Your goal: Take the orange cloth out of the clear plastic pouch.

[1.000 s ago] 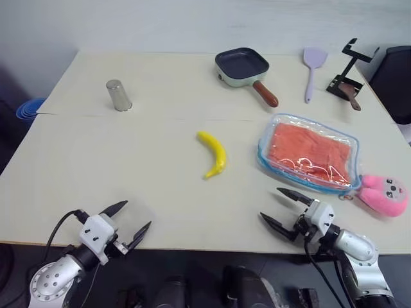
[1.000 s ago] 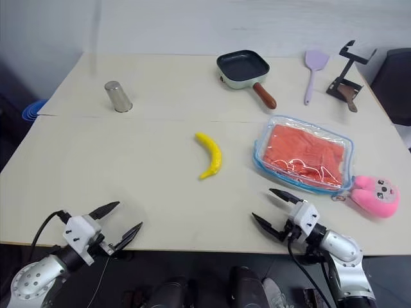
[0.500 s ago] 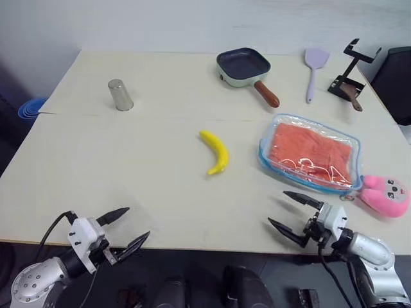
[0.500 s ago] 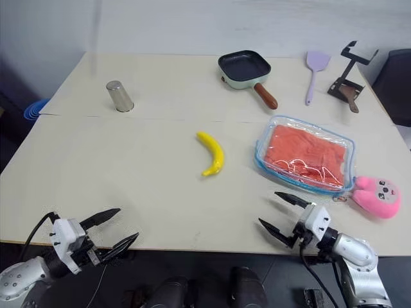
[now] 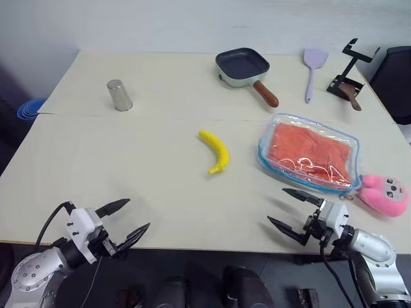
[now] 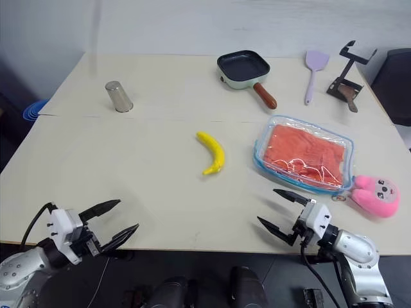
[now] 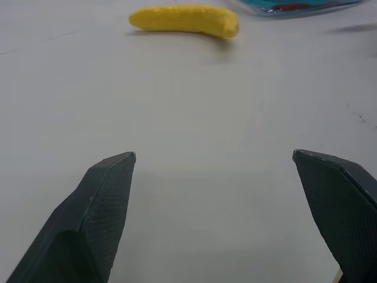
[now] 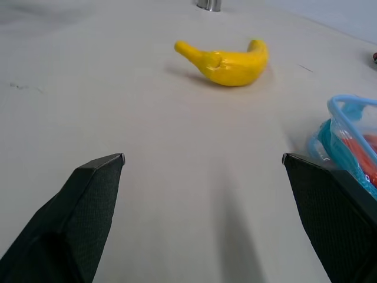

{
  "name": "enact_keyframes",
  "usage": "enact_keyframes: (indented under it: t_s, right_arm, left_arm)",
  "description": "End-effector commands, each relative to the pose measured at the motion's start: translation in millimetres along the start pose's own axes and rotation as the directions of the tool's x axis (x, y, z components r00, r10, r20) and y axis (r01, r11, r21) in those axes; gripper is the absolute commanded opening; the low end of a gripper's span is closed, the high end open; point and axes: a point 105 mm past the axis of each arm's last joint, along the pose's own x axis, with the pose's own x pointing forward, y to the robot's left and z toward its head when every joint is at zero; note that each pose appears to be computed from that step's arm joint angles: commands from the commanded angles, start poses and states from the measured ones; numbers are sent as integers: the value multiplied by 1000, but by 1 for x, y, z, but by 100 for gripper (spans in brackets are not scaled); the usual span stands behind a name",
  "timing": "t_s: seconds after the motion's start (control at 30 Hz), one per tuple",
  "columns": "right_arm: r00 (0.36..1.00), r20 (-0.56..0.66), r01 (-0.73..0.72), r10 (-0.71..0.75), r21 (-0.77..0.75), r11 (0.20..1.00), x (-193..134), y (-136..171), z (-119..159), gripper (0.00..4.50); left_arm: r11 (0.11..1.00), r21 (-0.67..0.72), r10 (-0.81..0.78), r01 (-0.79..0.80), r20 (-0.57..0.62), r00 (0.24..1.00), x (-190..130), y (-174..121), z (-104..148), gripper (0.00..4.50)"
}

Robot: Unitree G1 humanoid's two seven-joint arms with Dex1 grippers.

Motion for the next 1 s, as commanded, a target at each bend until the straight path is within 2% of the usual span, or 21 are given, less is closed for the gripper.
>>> enact_keyframes:
  t_s: [0.03,0.23,0.3,0.4,0.5,0.63,0.77,0.83,0.93,1.0]
  right_arm:
    - [999,26,19,-19,-31,999,-6,-3,12,450]
    - [997,52,51,-50,-12,999,-12,-8,21,450]
    - [995,77,65,-68,36,997,-6,-12,30,450]
    - [996,84,-2,-6,103,995,25,-14,49,450]
    - [997,77,5,-23,218,976,59,-23,64,450]
    - [990,-141,11,18,201,980,110,-25,61,450]
    - [981,-192,62,-6,286,956,152,-31,64,450]
    - [951,-306,135,-39,301,944,171,-35,49,450]
    - [909,-412,193,-65,277,941,188,-42,33,450]
    - [895,-441,209,-71,272,939,194,-45,29,390]
  left_arm:
    - [1000,2,-14,14,43,999,5,0,15,448]
    - [998,-5,-56,56,72,996,21,-1,24,448]
    - [998,0,-69,69,76,995,24,-1,25,448]
    - [996,8,-94,93,95,991,26,-2,28,448]
    - [993,6,-119,119,120,986,29,-5,31,448]
    - [976,39,-218,214,152,964,33,-15,40,448]
    - [965,45,-263,259,165,951,39,-21,48,448]
    - [967,47,-256,251,174,951,42,-21,49,448]
    - [970,49,-243,238,174,954,46,-23,48,448]
    - [973,50,-230,225,175,957,46,-23,47,450]
